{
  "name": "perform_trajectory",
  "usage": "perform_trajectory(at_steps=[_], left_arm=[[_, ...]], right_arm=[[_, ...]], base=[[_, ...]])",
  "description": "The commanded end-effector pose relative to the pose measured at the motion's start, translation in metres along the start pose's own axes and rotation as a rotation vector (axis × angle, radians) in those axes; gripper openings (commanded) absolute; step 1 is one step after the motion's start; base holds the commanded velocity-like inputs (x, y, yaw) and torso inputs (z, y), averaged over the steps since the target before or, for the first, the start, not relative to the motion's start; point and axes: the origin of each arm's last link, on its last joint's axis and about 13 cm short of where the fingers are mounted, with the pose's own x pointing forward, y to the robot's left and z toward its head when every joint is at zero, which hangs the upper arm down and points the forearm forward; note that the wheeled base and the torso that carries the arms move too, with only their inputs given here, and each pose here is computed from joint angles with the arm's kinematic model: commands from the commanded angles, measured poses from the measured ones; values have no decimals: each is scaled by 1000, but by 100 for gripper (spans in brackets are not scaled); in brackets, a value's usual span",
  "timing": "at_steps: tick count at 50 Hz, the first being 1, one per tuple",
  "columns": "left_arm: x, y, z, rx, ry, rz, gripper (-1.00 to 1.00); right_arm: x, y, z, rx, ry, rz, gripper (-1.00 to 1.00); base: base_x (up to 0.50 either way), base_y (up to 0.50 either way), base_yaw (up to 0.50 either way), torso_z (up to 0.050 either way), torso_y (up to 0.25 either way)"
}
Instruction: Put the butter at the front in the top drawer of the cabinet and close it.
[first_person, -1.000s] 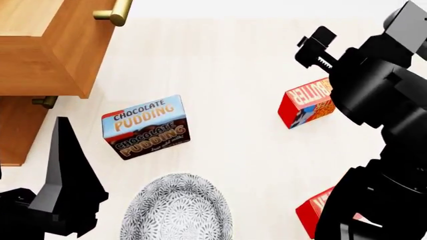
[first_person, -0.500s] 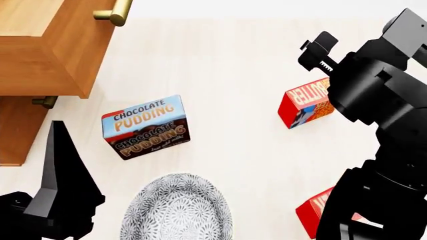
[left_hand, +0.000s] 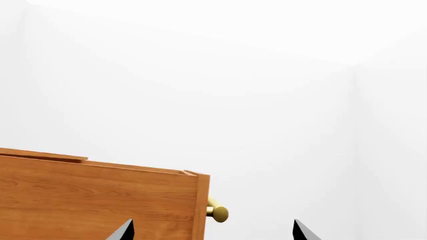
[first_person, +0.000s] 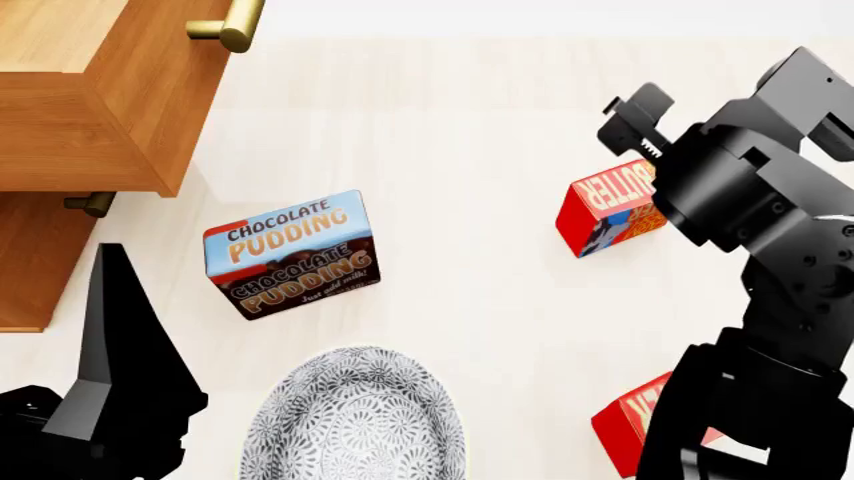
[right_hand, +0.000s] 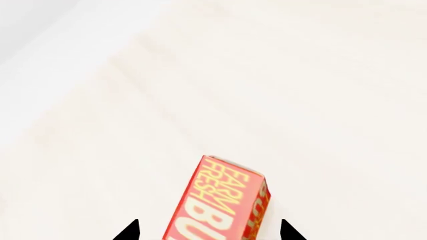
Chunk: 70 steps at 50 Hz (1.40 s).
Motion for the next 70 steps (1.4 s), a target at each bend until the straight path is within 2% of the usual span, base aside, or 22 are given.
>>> perform_trajectory(at_steps=[1,70], left_arm=[[1,0,0,-2,0,-4,100],[-4,1,-5,-14,20,-22,100]], right_arm=[[7,-1,-3,13,29,-8,100],[45,11,-16,44,128,-34,100]], base=[[0,0,0,0,0],[0,0,0,0,0]])
